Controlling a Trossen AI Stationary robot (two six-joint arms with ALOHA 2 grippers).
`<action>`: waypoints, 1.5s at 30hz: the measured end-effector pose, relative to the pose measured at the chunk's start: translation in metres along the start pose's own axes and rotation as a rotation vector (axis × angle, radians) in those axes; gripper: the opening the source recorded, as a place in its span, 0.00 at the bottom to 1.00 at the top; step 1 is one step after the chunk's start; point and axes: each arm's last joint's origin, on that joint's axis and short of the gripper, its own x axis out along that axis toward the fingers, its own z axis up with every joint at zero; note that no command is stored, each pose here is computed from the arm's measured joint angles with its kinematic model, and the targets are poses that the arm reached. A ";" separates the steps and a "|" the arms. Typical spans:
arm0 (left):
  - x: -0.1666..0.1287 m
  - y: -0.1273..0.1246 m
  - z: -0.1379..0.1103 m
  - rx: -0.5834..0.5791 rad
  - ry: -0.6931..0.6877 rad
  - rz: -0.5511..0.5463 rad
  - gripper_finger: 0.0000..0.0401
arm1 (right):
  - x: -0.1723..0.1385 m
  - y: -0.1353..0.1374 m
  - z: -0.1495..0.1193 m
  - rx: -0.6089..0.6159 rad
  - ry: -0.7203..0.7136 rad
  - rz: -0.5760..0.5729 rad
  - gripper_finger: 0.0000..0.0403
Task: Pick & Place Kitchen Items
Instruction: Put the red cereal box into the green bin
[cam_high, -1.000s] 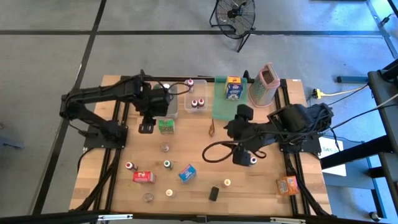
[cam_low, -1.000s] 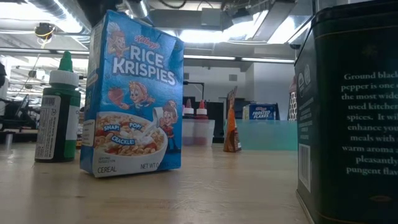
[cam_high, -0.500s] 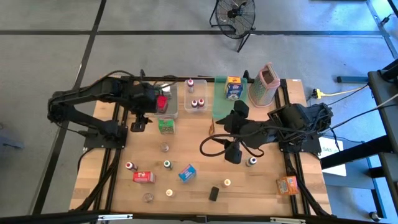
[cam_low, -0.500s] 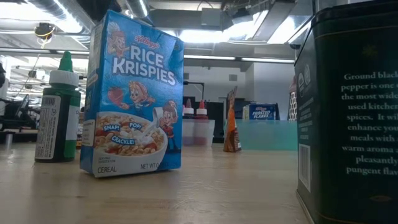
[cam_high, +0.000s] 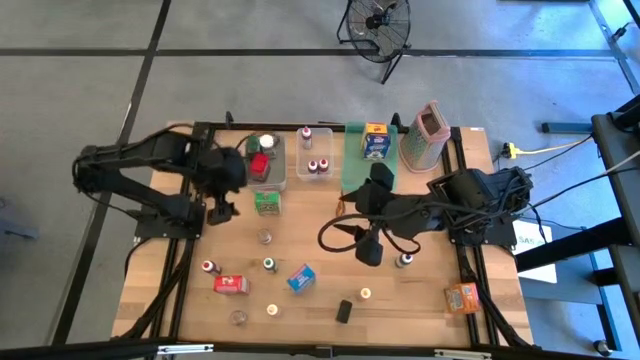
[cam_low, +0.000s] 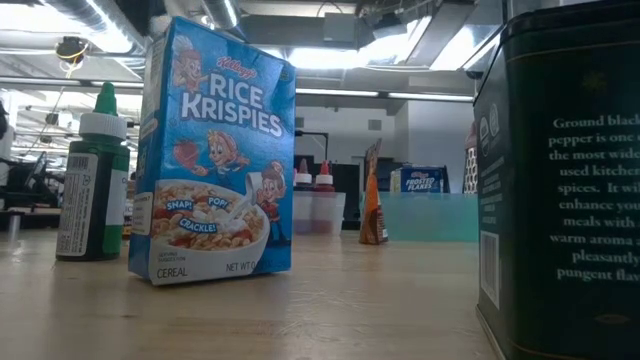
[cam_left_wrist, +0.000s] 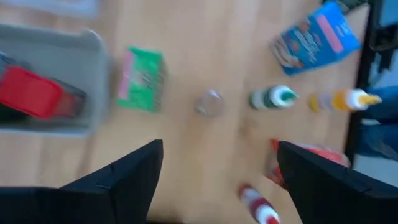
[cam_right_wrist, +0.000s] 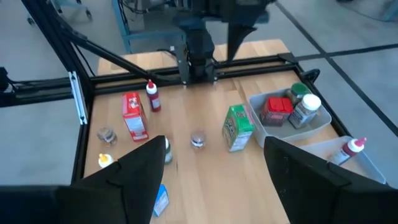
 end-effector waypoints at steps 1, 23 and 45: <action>0.000 -0.005 -0.003 -0.004 0.012 -0.011 0.77 | 0.000 0.000 0.001 -0.002 -0.006 0.001 0.68; -0.001 -0.083 -0.059 0.208 0.057 0.073 0.77 | 0.047 0.018 0.003 0.007 0.011 0.136 0.68; 0.081 -0.187 -0.081 0.199 0.232 0.062 0.77 | 0.016 0.073 -0.014 -0.123 -0.023 0.340 0.68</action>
